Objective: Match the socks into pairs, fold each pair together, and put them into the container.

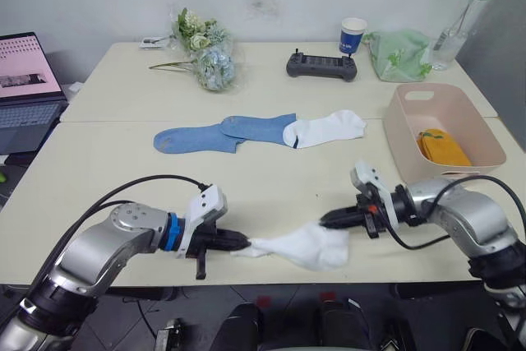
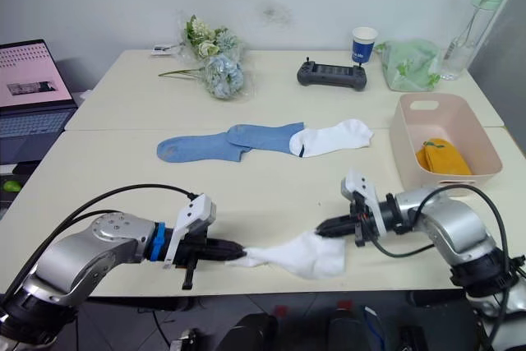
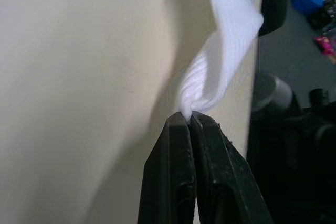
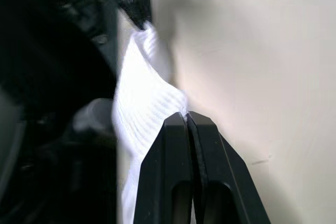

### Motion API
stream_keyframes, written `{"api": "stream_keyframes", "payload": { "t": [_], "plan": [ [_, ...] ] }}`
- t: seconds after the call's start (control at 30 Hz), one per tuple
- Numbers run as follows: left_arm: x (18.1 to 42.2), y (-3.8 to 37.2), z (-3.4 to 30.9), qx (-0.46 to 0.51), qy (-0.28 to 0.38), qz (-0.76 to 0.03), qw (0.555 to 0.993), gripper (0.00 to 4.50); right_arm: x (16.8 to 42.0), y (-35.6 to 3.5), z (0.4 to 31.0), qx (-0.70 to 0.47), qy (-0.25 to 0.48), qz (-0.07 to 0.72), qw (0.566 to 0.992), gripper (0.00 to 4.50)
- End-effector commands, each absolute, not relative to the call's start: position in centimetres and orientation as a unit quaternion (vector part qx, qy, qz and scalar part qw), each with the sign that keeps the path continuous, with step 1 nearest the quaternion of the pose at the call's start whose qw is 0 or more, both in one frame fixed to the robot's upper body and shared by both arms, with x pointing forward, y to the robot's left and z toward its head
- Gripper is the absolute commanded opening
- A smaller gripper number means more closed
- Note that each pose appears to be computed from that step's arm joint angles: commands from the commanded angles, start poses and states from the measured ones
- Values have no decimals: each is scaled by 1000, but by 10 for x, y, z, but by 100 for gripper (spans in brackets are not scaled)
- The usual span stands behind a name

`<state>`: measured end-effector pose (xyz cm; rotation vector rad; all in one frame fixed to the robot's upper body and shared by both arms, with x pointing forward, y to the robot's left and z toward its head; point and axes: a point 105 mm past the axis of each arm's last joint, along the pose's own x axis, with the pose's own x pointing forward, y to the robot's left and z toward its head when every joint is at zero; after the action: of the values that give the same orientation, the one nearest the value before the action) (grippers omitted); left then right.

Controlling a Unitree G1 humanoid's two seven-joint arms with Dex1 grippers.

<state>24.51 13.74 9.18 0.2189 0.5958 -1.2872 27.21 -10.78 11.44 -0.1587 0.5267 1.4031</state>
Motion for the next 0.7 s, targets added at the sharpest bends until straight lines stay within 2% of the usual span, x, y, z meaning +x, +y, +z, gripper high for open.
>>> {"api": "stream_keyframes", "payload": {
  "t": [0.03,0.17,0.3,0.43,0.47,0.53,0.7],
  "plan": [
    [272,133,97,126,237,-579,770,2,293,-109,116,-113,211,621,746,5],
    [289,128,98,137,226,-579,772,2,304,-112,112,-149,198,612,751,5],
    [305,126,90,150,224,-574,773,2,318,-113,112,-163,181,584,775,5],
    [321,125,91,172,200,-566,781,2,323,-115,114,-168,174,573,783,5],
    [325,126,94,168,193,-562,786,46,323,-116,115,-165,172,571,786,23],
    [330,129,100,162,182,-555,795,91,324,-119,120,-160,165,565,793,72],
    [336,152,117,146,152,-512,833,255,333,-134,136,-158,132,517,831,246]
  ]
}}
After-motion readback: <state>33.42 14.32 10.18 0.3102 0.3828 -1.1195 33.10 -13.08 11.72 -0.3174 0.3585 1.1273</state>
